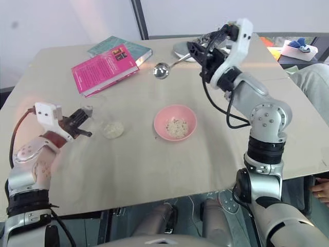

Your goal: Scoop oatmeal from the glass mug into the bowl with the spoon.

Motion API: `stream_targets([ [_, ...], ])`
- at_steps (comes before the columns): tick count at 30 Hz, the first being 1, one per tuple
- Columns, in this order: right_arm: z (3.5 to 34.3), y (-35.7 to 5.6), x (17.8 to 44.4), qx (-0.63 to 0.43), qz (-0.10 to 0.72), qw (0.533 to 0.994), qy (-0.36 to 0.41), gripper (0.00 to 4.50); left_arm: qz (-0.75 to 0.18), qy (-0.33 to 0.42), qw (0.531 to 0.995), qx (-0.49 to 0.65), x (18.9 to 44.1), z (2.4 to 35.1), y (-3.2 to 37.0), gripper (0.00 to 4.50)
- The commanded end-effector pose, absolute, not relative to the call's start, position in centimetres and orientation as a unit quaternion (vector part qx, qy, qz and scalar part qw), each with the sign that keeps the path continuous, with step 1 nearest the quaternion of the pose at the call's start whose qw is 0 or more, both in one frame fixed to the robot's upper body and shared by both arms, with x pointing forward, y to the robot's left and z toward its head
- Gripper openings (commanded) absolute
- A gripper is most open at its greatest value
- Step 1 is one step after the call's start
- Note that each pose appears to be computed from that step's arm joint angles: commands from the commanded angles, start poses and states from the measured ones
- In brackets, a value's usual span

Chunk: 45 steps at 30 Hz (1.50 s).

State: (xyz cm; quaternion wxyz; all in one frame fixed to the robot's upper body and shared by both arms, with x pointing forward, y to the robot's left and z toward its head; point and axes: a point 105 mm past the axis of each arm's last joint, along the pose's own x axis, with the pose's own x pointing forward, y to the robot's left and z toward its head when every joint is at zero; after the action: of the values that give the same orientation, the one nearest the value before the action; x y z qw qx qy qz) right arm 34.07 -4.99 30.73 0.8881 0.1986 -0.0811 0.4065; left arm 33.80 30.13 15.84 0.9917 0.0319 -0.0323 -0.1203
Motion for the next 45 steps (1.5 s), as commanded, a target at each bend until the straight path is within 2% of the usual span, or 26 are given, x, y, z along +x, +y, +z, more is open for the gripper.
stream_targets([
  [1,33.6,-2.4,31.7,0.168,0.468,0.858,-0.126,0.0,-0.131,-0.103,0.984,0.063,34.4,20.3,28.7,0.16],
  [5,35.3,-0.3,31.5,0.162,0.506,0.837,-0.135,0.0,-0.15,-0.16,0.967,0.129,35.4,23.2,26.8,0.16],
  [12,36.5,2.2,31.4,0.113,0.541,0.82,-0.145,0.0,-0.152,-0.2,0.947,0.201,37.3,24.4,25.2,0.16],
  [17,35.1,2.9,32.2,0.054,0.524,0.839,-0.136,0.0,-0.158,-0.23,0.938,0.207,37.4,25.4,24.4,0.16],
  [23,32.1,4.4,33.6,-0.106,0.489,0.855,-0.138,0.0,-0.156,-0.255,0.93,0.216,37.6,26.6,23.9,0.16],
  [27,29.7,5.4,34.7,-0.188,0.475,0.849,-0.136,0.0,-0.164,-0.268,0.921,0.231,37.8,27.0,23.1,0.16],
  [34,28.7,6.4,34.5,-0.167,0.502,0.841,-0.11,0.0,-0.173,-0.275,0.91,0.258,38.3,26.9,22.4,0.16],
  [45,31.5,5.1,35.4,-0.028,0.498,0.864,-0.073,0.0,-0.176,-0.265,0.904,0.287,39.7,26.4,22.3,0.16],
])
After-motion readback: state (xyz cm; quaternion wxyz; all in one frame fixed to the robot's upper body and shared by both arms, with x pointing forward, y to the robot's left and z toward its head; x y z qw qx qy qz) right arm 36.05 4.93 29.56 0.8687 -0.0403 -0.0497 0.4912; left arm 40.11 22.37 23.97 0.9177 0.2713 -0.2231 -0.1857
